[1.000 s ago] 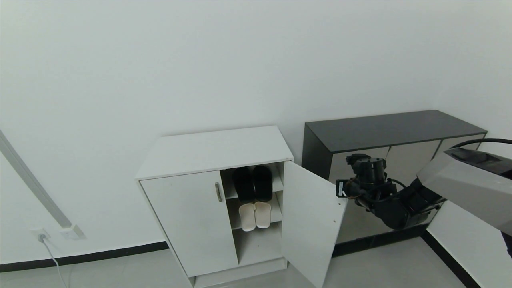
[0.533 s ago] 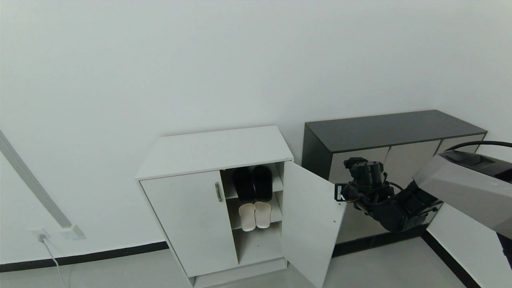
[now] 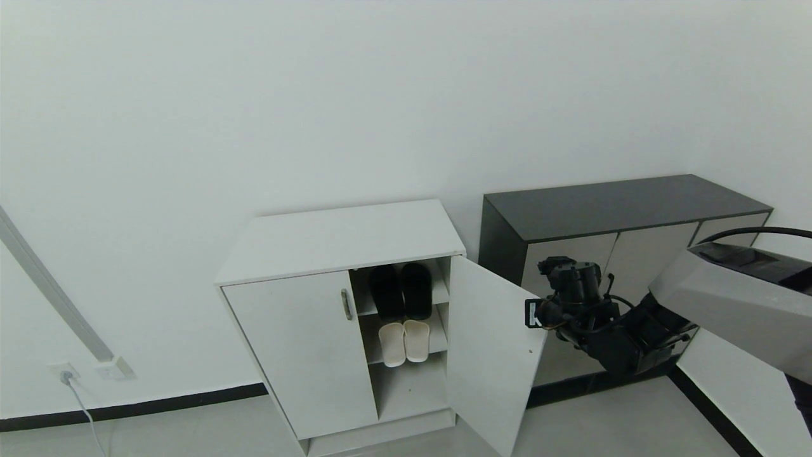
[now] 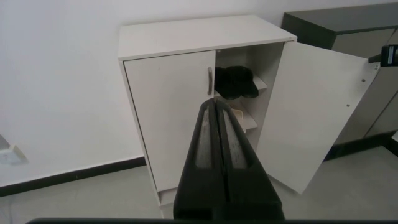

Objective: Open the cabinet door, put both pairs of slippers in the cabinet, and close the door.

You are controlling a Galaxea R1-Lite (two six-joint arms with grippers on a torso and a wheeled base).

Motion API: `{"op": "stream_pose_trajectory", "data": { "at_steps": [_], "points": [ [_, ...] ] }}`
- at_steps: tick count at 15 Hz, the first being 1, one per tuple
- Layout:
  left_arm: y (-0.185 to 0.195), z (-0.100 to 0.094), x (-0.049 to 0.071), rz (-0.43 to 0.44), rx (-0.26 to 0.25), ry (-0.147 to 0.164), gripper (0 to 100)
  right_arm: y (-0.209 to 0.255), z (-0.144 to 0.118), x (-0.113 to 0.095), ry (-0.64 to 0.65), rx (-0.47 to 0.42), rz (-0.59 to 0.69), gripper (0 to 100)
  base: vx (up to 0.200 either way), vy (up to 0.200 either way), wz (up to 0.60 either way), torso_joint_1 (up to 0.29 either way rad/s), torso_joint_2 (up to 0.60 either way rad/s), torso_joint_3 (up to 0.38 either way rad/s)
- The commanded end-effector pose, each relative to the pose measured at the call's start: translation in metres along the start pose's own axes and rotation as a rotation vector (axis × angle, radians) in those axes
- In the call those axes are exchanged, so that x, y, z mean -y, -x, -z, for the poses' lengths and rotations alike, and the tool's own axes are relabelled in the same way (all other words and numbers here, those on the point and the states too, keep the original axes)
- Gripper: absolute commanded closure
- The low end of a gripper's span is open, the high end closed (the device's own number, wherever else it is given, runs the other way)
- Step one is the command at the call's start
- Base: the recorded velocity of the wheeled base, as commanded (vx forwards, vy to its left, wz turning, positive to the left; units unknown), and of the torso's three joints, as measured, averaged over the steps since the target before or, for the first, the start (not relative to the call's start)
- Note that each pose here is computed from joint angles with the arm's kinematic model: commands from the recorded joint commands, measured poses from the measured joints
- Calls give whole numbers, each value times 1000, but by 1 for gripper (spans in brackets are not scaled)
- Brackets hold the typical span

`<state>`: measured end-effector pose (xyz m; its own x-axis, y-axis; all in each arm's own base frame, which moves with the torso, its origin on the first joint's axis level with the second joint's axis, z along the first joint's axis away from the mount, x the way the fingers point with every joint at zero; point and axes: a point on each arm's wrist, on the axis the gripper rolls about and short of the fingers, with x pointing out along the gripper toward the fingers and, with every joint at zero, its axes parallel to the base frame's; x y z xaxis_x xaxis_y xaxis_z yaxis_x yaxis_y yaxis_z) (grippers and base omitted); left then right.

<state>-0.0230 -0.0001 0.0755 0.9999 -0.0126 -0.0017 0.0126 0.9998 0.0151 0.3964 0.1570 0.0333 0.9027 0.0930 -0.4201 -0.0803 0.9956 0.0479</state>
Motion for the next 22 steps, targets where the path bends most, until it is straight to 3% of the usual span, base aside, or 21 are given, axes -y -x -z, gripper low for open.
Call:
{"op": "stream_pose_trajectory", "data": {
  "at_steps": [1, 9, 16, 20, 22],
  "points": [
    [0, 0, 0, 0, -1, 0, 100, 2, 1, -2, 4, -3, -5, 100, 0, 0, 0, 0, 0, 0],
    [0, 0, 0, 0, -1, 0, 100, -14, -20, 13, -33, 74, 34, 100, 0, 0, 0, 0, 0, 0],
    [0, 0, 0, 0, -1, 1, 100, -37, -6, 22, -33, 50, 64, 100, 0, 0, 0, 0, 0, 0],
    [0, 0, 0, 0, -1, 1, 100, -25, -3, 13, -13, 14, 44, 100, 0, 0, 0, 0, 0, 0],
    [0, 0, 0, 0, -1, 1, 100, -9, 0, -3, 8, -3, 4, 100, 0, 0, 0, 0, 0, 0]
  ]
}}
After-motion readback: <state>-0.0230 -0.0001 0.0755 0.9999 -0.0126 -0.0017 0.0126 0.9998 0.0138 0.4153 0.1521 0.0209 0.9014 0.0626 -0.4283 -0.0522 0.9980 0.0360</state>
